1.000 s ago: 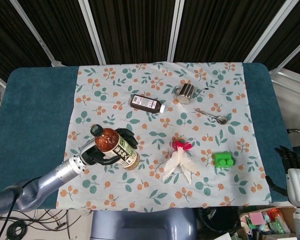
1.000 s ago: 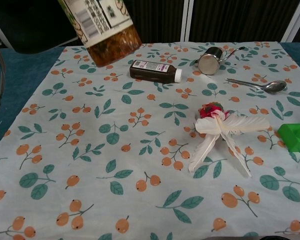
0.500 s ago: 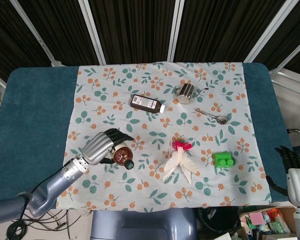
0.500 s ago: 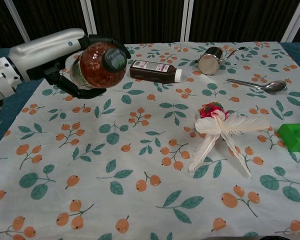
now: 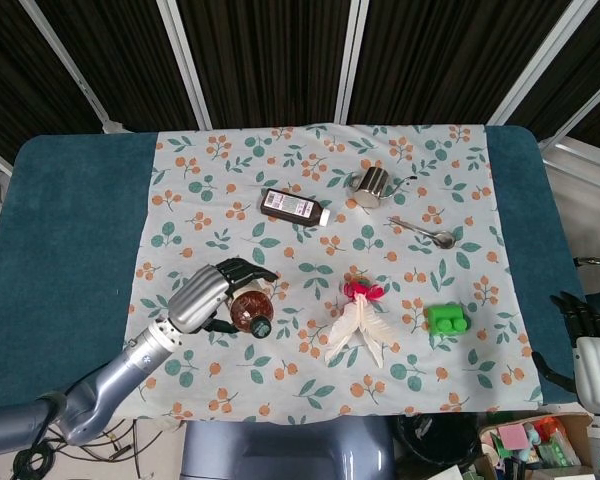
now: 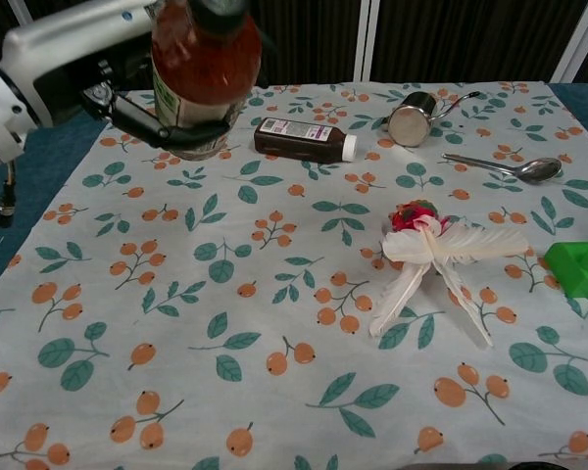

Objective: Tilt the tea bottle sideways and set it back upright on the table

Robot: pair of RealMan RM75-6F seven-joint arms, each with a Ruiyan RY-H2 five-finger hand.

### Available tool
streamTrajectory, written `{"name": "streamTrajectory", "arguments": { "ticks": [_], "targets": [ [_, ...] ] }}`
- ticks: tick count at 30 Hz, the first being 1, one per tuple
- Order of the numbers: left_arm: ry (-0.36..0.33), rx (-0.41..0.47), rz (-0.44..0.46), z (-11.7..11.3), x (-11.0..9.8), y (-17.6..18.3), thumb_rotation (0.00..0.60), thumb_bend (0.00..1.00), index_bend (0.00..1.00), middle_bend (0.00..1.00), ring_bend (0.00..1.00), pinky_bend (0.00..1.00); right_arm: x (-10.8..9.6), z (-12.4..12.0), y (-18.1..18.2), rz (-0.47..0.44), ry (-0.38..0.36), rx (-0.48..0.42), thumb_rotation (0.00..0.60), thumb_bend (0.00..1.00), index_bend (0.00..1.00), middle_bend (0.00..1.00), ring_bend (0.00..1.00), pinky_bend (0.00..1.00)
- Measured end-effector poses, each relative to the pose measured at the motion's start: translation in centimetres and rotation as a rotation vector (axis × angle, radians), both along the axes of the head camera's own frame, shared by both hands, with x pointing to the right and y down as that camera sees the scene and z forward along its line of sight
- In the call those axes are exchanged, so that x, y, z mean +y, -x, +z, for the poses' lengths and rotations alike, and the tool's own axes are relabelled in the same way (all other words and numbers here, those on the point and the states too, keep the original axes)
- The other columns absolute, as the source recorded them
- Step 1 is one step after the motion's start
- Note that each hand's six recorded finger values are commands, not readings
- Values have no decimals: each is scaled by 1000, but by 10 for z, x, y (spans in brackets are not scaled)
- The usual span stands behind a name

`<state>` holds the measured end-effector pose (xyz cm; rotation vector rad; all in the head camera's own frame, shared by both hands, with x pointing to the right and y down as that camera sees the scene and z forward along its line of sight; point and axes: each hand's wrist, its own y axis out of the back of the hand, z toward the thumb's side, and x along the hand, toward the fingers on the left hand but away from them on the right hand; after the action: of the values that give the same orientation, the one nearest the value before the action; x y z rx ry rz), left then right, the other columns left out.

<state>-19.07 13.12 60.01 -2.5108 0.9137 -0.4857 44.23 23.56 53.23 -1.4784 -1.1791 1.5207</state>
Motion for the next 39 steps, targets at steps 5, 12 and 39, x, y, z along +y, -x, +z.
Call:
{"name": "streamTrajectory", "arguments": {
  "ticks": [5, 12, 39],
  "targets": [
    [246, 247, -37, -26, -4, 4, 600, 530, 255, 293, 256, 344, 0, 0, 1, -1, 1, 2, 600, 167, 150, 103, 128, 186],
    [615, 593, -61, -53, -6, 16, 600, 530, 249, 292, 256, 352, 1, 1, 1, 1, 1, 2, 600, 167, 150, 102, 129, 185],
    [252, 15, -15, 33, 2, 32, 600, 531, 258, 300, 256, 357, 0, 1, -1, 5, 3, -1, 600, 167, 150, 102, 128, 186]
  ]
}}
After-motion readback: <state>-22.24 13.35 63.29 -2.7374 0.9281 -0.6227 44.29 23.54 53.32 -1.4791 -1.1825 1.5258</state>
